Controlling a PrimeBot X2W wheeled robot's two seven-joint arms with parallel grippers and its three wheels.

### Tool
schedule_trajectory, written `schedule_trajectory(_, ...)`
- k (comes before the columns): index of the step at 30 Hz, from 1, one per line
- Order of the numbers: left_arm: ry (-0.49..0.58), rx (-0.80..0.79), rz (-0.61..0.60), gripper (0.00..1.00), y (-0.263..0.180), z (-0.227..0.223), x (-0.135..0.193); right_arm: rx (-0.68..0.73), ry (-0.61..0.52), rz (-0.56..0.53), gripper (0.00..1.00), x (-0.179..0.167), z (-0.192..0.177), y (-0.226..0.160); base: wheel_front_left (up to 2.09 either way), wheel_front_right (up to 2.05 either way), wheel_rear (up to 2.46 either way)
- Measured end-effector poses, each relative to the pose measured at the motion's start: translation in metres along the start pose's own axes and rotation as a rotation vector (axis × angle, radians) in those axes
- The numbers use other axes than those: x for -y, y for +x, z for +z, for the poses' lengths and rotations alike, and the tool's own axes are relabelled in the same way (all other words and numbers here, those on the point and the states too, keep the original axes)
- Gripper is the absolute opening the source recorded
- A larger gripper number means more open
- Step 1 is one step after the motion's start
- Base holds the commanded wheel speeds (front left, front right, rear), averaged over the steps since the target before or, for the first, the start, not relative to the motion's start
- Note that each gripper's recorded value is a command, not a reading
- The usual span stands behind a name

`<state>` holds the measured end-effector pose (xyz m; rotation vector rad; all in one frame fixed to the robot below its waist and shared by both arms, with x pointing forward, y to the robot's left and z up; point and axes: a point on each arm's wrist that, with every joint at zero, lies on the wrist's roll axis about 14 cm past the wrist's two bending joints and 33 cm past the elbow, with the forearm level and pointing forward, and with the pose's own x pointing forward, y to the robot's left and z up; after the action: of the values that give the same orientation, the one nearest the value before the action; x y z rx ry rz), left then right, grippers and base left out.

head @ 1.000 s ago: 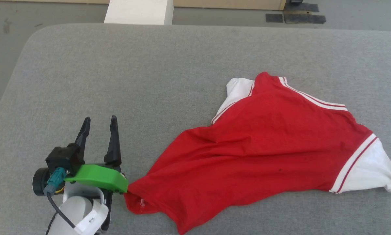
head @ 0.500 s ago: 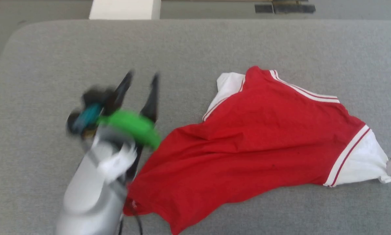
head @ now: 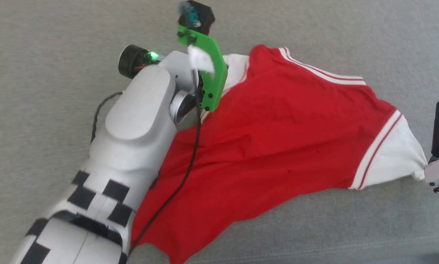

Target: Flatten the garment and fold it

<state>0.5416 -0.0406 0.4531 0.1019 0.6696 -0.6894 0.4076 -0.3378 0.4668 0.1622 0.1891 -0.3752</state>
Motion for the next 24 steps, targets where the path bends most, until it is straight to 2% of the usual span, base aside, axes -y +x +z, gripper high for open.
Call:
schedule_trajectory(4, 0.037, -0.237, -0.011, 1.00, 0.020, -0.036, 0.005, -0.013, -0.003, -0.036, 1.00, 0.012, -0.008, 0.000, 0.00, 0.00, 0.00)
schedule_trajectory(9, 0.066, -0.402, -0.042, 1.00, 0.033, -0.066, 0.013, -0.032, -0.010, -0.076, 1.00, 0.026, -0.018, -0.001, 0.00, 0.00, 0.00)
schedule_trajectory(10, 0.072, -0.417, -0.044, 0.52, 0.035, -0.067, 0.013, -0.036, -0.012, -0.080, 1.00, 0.028, -0.019, -0.001, 0.00, 0.00, 0.00)
schedule_trajectory(11, 0.078, -0.425, -0.048, 0.30, 0.036, -0.068, 0.014, -0.039, -0.014, -0.085, 1.00, 0.029, -0.021, -0.001, 0.00, 0.00, 0.00)
schedule_trajectory(13, 0.073, -0.423, -0.058, 0.00, 0.038, -0.067, 0.016, -0.043, -0.015, -0.091, 1.00, 0.031, -0.023, 0.000, 0.00, 0.00, 0.00)
schedule_trajectory(20, -0.035, -0.267, -0.086, 0.00, 0.032, -0.045, 0.018, -0.044, -0.024, -0.058, 1.00, 0.020, -0.025, 0.007, 0.00, 0.00, 0.00)
schedule_trajectory(24, -0.127, -0.077, -0.034, 0.00, 0.014, -0.007, -0.003, -0.032, -0.029, -0.017, 1.00, 0.006, -0.020, 0.012, 0.00, 0.00, 0.00)
